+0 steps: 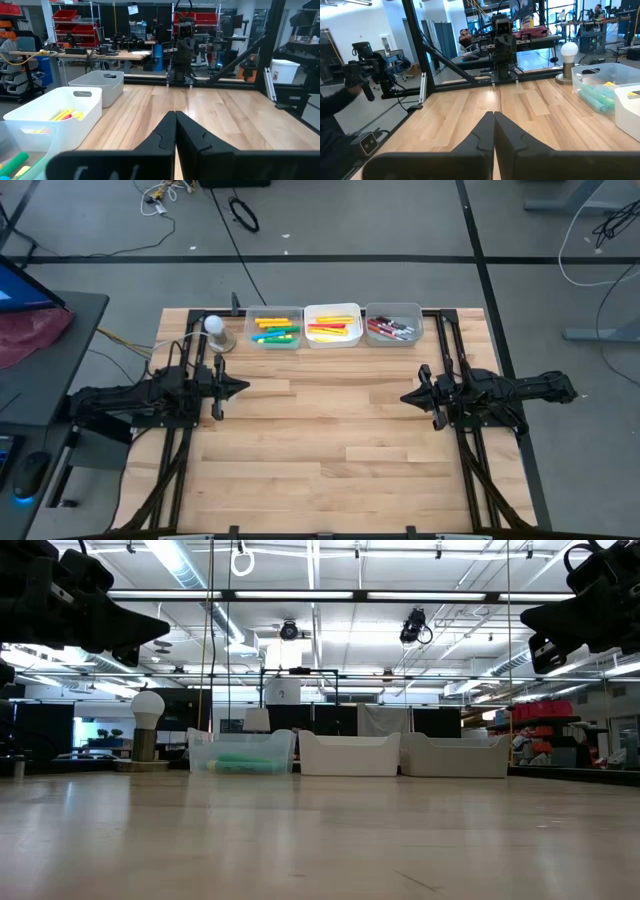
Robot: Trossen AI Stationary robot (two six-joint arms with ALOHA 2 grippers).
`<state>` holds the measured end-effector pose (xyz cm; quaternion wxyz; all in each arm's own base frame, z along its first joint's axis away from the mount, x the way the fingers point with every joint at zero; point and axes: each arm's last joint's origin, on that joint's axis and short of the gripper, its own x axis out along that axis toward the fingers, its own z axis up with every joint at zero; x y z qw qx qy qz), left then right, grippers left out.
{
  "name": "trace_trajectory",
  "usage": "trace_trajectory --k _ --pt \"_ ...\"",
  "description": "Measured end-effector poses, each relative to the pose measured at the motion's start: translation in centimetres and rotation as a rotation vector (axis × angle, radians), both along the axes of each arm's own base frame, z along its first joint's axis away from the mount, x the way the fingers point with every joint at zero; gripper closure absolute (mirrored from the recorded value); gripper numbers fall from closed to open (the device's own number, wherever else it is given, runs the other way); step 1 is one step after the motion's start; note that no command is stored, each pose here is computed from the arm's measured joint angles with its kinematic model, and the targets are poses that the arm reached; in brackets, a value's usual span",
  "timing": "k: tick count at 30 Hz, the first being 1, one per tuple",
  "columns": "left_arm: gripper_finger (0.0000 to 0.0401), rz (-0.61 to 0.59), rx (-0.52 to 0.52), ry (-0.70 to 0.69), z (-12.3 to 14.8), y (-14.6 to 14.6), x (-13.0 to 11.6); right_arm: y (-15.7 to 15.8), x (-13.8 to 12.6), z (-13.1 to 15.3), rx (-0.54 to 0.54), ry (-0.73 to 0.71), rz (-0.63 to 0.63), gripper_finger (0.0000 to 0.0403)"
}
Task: Pick & Place Markers
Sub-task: Return to Home Position
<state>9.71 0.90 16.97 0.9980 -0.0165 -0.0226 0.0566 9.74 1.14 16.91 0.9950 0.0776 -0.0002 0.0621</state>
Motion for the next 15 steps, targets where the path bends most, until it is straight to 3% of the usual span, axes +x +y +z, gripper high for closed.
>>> trace_trajectory --k 9,15 --pt "0.0394 -0.004 0.0 -0.005 0.04 -0.07 0.0 0.0 0.0 0.0 0.0 0.0 0.0 0.0392" --pt "0.0394 -0.088 0.0 -0.008 0.08 -0.9 0.03 0.0 0.0 0.0 0.0 0.0 0.0 0.0392"
